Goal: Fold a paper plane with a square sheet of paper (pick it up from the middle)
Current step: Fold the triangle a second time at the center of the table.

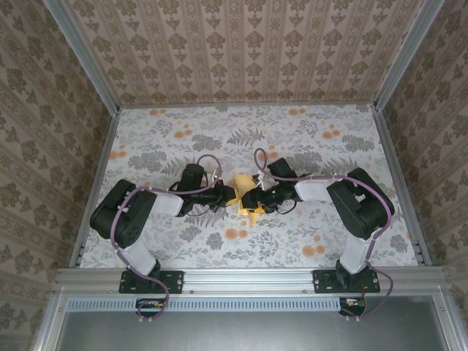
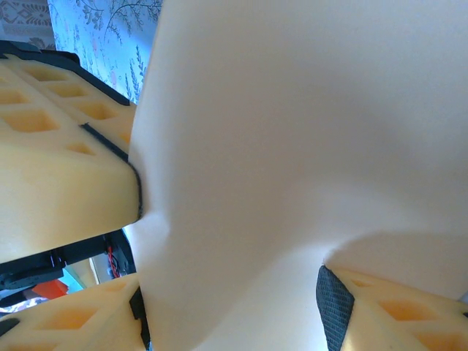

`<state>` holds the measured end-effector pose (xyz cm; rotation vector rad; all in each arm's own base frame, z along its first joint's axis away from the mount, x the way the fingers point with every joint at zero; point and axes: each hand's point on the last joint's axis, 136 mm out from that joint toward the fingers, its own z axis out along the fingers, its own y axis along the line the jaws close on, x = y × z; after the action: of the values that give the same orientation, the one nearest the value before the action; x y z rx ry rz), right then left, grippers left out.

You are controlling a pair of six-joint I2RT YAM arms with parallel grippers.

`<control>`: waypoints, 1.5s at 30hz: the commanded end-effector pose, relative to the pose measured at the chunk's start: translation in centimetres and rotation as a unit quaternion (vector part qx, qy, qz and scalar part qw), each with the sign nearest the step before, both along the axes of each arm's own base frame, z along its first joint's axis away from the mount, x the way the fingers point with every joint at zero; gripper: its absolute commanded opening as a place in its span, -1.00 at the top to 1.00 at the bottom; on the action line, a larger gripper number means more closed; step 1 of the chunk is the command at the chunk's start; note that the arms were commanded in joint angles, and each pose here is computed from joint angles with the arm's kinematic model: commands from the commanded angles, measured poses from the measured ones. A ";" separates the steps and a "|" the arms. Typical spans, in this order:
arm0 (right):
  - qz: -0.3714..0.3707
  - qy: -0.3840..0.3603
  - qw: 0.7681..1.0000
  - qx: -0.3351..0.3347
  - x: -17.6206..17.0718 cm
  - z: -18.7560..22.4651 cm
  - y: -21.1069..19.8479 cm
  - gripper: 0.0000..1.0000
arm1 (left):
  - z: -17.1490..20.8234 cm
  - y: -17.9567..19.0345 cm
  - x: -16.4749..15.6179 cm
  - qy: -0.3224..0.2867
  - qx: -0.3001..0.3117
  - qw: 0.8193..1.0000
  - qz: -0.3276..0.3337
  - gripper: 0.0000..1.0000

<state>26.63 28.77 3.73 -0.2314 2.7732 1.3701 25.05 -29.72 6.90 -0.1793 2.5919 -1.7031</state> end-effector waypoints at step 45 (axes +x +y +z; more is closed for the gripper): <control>-0.014 0.048 0.996 -0.071 -0.9 -4.2 -2.2 -0.12 | 0.3 1.3 -0.6 -0.003 0.065 0.998 0.013 -0.01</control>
<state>26.78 28.58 3.24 -0.2038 2.8057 1.3714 23.51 -27.00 6.60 -0.2099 2.6979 -1.4780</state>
